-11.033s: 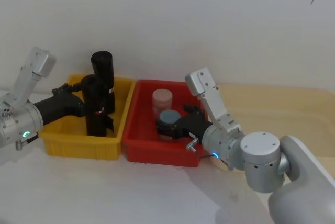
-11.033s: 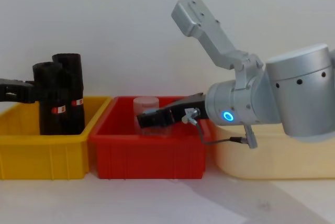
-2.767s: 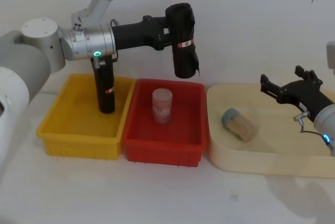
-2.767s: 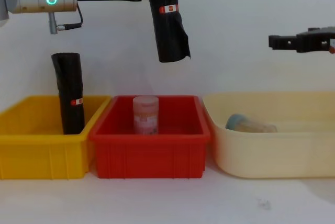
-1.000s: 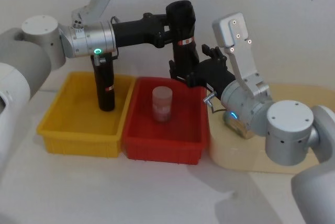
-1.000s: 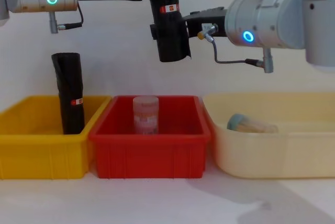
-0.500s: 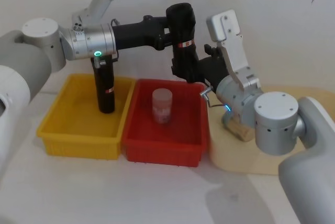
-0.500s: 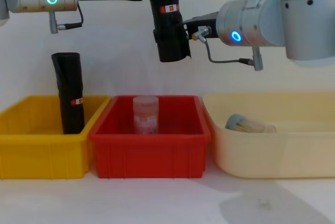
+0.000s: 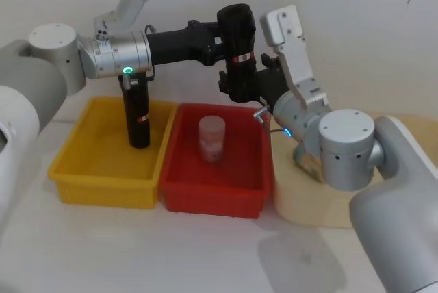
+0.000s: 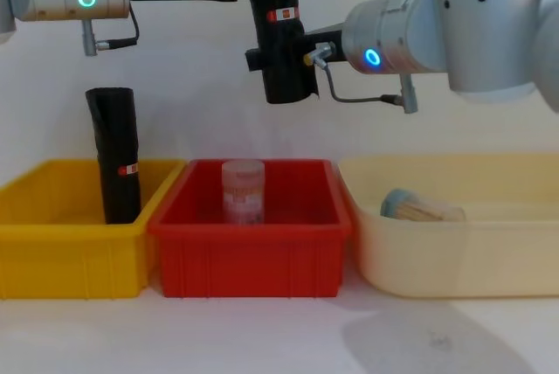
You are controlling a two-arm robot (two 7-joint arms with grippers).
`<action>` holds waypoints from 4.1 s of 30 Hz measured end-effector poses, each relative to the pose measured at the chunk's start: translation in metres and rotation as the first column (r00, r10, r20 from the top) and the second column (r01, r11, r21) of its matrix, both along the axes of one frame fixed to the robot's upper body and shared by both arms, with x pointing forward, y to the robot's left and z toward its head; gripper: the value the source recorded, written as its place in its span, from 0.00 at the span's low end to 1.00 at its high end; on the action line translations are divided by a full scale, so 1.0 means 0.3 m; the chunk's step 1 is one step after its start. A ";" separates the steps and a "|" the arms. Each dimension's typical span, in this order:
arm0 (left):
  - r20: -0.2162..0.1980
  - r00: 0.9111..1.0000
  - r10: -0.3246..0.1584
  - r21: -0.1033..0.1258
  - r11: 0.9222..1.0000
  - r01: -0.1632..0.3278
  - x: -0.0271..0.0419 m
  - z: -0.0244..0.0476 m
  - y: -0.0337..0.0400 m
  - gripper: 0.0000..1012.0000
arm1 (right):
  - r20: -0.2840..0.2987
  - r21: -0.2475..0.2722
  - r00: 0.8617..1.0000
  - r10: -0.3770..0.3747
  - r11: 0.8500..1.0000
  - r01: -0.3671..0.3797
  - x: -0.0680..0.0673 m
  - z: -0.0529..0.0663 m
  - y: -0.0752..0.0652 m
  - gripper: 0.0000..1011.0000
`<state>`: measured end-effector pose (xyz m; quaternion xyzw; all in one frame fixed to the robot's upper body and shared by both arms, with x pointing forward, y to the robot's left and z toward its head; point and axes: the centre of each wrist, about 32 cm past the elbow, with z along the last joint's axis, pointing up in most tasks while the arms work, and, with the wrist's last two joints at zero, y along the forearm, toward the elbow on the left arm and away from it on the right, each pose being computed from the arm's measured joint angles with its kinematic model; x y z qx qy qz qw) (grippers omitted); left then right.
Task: Pick up the garbage bag with the one hand and transfer it to the other hand.
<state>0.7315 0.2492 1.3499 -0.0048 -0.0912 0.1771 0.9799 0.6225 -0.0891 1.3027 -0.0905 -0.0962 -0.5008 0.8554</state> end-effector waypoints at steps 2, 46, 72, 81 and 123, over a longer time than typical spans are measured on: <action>0.000 1.000 0.000 0.000 1.000 0.000 0.000 0.000 0.000 0.40 | -0.003 0.001 1.000 0.000 1.000 0.000 0.005 0.001 0.008 0.99; 0.000 1.000 0.000 0.000 1.000 0.000 0.000 0.000 0.000 0.40 | -0.020 0.005 1.000 0.000 1.000 0.000 0.027 0.000 0.043 0.56; 0.000 1.000 0.000 0.000 1.000 0.000 0.000 0.000 0.000 0.99 | -0.010 0.030 0.998 -0.057 0.998 0.057 0.041 0.008 -0.003 0.56; 0.000 1.000 0.000 0.000 1.000 0.000 0.000 0.000 0.000 0.99 | 0.007 0.044 0.990 -0.144 0.989 0.143 0.063 0.016 -0.124 0.56; 0.000 1.000 0.000 0.000 1.000 0.000 0.000 0.000 0.000 0.99 | 0.019 -0.006 0.973 -0.230 0.973 0.230 -0.046 -0.059 -0.627 0.99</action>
